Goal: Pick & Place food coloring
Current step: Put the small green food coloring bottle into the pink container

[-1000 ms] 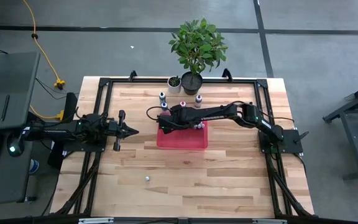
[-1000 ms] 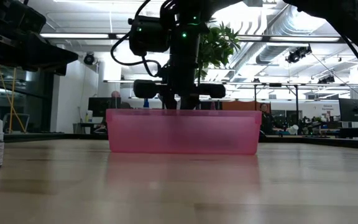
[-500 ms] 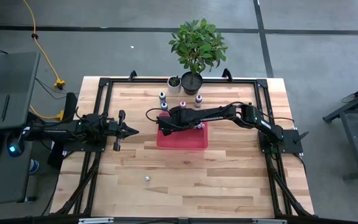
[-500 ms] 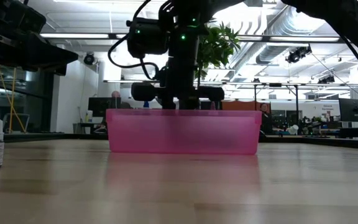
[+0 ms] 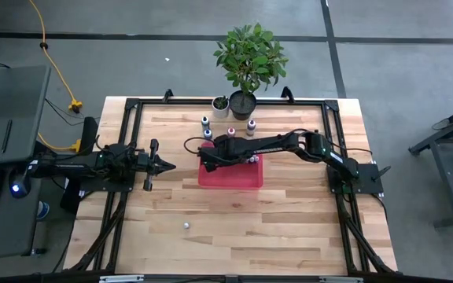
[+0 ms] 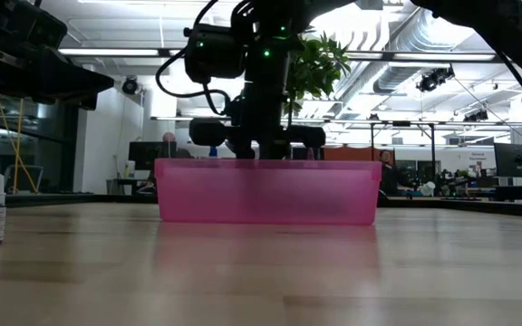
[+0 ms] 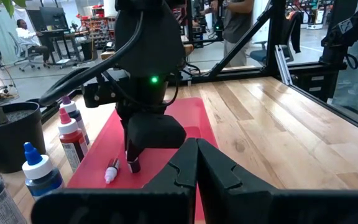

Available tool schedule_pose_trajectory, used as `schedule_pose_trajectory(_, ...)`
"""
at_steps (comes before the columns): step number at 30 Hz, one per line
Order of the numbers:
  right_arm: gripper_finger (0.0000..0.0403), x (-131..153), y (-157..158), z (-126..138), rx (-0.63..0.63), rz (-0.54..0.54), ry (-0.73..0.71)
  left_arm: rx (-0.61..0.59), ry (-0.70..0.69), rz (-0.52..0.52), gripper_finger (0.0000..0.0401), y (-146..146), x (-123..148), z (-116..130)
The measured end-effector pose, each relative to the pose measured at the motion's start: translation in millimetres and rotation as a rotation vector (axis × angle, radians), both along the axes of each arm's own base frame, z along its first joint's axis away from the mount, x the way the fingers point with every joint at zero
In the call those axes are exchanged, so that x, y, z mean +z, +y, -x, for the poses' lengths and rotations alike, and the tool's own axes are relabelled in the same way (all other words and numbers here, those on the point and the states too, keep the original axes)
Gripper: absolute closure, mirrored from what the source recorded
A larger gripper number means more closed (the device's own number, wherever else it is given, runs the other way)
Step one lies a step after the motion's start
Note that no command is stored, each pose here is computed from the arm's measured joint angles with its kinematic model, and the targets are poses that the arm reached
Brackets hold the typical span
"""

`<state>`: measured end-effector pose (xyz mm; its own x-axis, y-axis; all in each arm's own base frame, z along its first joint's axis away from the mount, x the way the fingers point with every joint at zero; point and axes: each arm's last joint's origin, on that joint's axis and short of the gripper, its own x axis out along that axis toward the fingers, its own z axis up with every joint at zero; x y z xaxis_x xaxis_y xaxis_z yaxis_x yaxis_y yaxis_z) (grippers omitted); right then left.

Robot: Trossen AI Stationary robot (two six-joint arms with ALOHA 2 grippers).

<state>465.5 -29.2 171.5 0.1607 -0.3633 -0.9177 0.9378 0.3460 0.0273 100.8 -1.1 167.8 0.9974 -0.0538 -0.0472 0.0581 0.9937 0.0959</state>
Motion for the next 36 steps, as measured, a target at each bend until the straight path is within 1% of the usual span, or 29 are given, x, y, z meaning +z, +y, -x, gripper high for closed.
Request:
schedule_pose_trajectory(4, 0.0347, -0.1, 0.4, -0.1, 0.023, -0.010, 0.007, 0.000, 0.000, 0.000, 0.0401, 0.0, -0.1, 0.0)
schedule_pose_trajectory(29, 0.0347, -0.3, 4.1, -2.7, 0.071, -0.071, -0.011, 0.000, 0.000, 0.000, 0.0401, 0.0, -0.1, 0.0)
schedule_pose_trajectory(32, 0.0337, -0.2, 4.2, -3.0, 0.073, -0.071, -0.014, 0.000, 0.000, 0.000, 0.0401, 0.0, 0.0, 0.0)
schedule_pose_trajectory(36, 0.0312, -0.1, 4.2, -3.5, 0.074, -0.074, -0.019, 0.000, 0.000, 0.000, 0.0401, 0.0, 0.0, 0.0)
